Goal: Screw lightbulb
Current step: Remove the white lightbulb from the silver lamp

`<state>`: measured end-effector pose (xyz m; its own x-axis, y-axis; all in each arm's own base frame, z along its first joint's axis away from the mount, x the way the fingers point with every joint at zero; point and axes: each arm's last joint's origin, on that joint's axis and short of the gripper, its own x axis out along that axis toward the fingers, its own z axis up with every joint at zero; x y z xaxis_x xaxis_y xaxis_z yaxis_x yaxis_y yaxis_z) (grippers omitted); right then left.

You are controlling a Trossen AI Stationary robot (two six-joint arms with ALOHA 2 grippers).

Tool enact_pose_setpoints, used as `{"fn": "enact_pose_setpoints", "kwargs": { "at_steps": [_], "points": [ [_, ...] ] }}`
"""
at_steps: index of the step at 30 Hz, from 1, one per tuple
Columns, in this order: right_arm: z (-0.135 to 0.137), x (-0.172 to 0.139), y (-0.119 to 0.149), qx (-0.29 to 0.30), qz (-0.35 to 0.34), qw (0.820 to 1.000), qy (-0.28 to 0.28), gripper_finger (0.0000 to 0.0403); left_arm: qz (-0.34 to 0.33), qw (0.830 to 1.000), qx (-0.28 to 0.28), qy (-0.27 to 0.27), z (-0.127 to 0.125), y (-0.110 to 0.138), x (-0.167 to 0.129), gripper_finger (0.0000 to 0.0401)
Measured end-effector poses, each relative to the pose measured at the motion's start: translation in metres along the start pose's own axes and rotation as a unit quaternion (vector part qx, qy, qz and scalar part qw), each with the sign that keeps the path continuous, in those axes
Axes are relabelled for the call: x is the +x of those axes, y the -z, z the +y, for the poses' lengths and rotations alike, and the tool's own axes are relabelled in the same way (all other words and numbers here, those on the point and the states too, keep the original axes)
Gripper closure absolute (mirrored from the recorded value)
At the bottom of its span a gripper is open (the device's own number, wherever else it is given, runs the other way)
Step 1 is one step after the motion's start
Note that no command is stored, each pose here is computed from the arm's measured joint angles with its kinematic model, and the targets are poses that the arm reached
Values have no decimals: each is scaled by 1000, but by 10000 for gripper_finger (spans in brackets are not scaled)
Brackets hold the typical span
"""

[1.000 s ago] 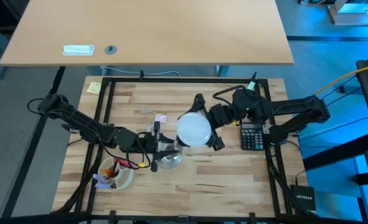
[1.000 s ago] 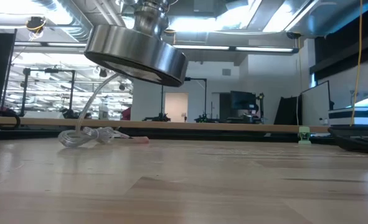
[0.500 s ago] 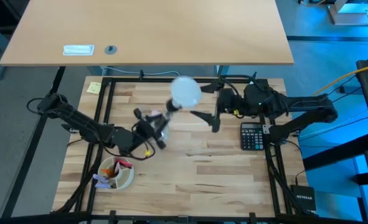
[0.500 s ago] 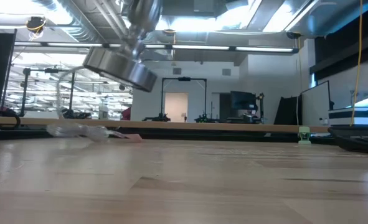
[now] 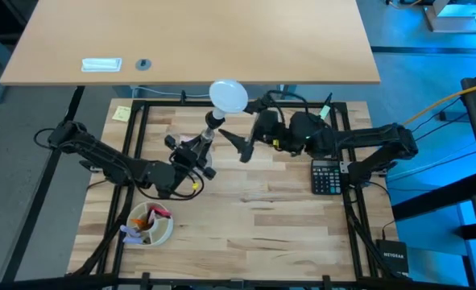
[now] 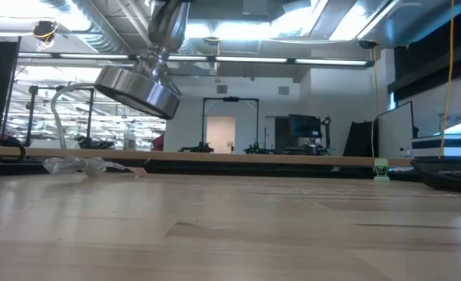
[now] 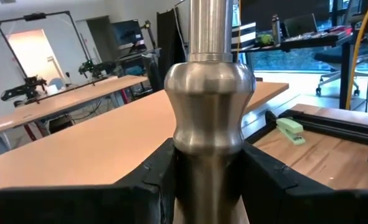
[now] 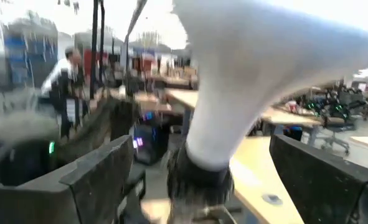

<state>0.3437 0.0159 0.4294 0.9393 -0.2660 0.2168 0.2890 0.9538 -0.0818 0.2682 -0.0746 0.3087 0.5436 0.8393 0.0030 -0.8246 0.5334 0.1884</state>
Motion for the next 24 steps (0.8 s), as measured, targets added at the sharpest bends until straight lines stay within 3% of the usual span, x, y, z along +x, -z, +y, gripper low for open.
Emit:
{"fn": "enact_pose_setpoints", "kwargs": {
  "at_steps": [7,15,20,24],
  "points": [
    [-8,15,5,59,-64,996,12,24,0,1000,6,-1,0,0,0,282],
    [-10,25,15,63,-76,994,37,28,1,1000,6,-1,0,0,0,282],
    [-11,26,15,65,-85,993,41,74,1,1000,6,-1,0,0,0,282],
    [-11,26,14,53,-86,994,36,144,0,1000,7,1,0,0,0,282]
  ]
}}
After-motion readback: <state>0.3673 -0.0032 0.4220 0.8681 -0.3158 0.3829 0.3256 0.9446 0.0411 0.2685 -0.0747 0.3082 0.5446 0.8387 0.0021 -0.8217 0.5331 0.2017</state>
